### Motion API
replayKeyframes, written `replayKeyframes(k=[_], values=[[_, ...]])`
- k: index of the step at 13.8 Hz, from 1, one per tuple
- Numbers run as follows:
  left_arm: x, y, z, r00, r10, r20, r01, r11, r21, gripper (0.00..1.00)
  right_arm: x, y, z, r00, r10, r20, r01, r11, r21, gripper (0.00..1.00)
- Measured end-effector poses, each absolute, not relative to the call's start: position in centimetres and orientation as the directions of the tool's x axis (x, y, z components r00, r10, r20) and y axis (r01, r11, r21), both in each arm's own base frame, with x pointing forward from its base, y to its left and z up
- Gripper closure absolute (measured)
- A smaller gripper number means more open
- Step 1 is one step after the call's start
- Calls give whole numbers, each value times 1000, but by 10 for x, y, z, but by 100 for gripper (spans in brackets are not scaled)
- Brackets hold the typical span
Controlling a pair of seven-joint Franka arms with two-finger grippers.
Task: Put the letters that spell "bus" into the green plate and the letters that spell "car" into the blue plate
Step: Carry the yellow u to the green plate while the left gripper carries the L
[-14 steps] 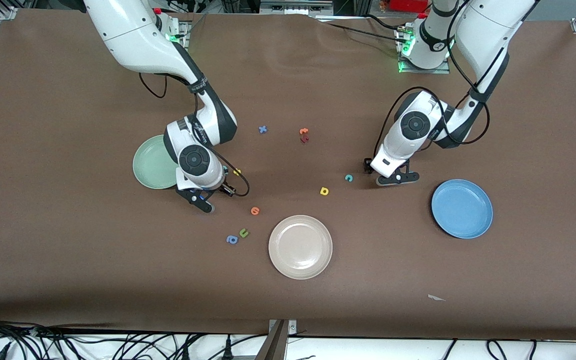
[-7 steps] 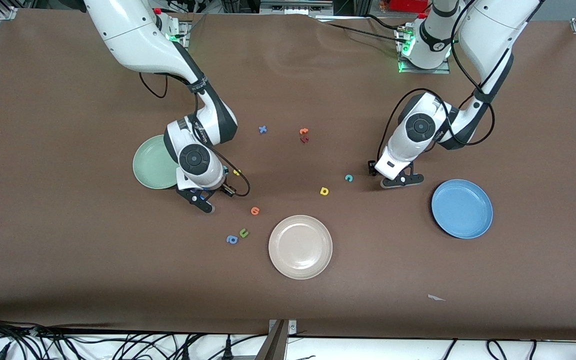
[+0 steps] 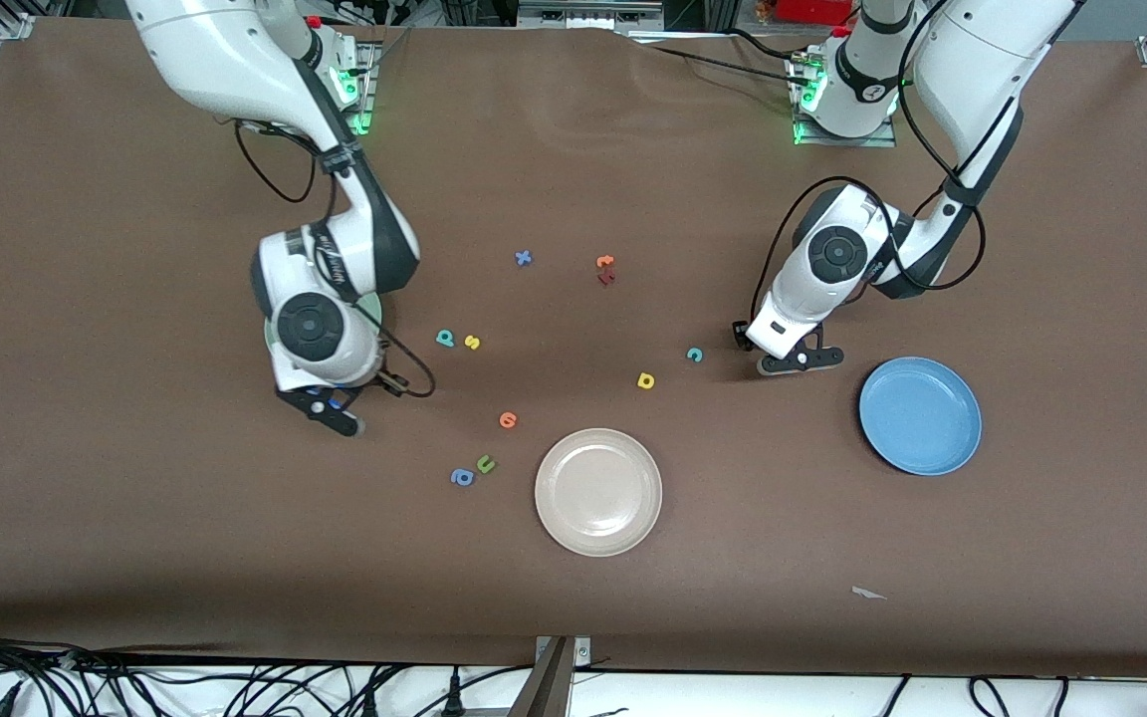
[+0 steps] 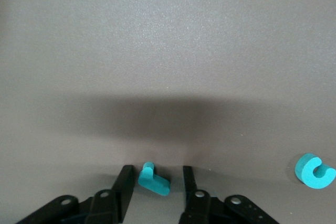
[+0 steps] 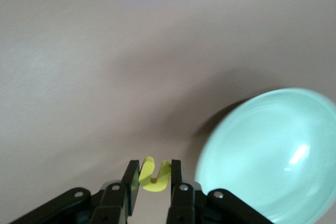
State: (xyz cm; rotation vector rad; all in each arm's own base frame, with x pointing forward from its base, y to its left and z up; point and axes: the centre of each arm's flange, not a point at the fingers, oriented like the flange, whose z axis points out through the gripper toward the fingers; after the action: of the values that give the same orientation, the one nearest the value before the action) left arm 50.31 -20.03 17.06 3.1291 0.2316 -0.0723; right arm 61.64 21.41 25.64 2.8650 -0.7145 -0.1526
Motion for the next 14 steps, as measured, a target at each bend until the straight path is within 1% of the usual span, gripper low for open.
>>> replayKeyframes(k=[1,2,3,4,5,7,8,9,10,11,12,13,14], values=[[503,-200,171,988,147,-46,147,-989,0,60,614,199,256,881,-469,-65,-446,-868,217,72],[503,-201,171,988,147,-46,147,-989,0,65,606,187,250,880,-468,-78,-441,-868,229,72],[503,-201,171,988,147,-46,147,-989,0,65,594,177,241,881,-466,-87,-437,-869,233,72],[503,-201,171,988,147,-45,147,-989,0,68,579,168,231,883,-460,-93,-430,-873,230,72],[503,-201,171,988,147,-45,147,-989,1,68,562,160,222,884,-456,-102,-426,-875,229,72],[504,-201,171,988,146,-45,147,-989,1,73,536,148,215,880,-460,-122,-424,-874,236,72],[504,-201,171,988,146,-45,147,-989,1,73,530,144,213,877,-463,-127,-426,-873,238,67],[504,-201,171,988,146,-44,147,-989,1,76,528,142,213,876,-465,-128,-428,-872,238,67],[504,-201,171,988,146,-44,147,-989,1,76,528,142,215,876,-465,-125,-429,-872,235,61],[504,-201,171,988,146,-44,147,-989,1,79,530,144,219,878,-464,-120,-430,-873,228,51],[504,-201,172,988,146,-44,146,-989,1,79,534,147,226,881,-460,-109,-430,-876,218,40],[504,-201,172,989,144,-44,144,-990,1,81,541,153,236,886,-453,-97,-428,-881,204,29],[504,-201,172,989,142,-44,142,-990,1,81,548,163,247,893,-443,-86,-421,-887,191,20]])
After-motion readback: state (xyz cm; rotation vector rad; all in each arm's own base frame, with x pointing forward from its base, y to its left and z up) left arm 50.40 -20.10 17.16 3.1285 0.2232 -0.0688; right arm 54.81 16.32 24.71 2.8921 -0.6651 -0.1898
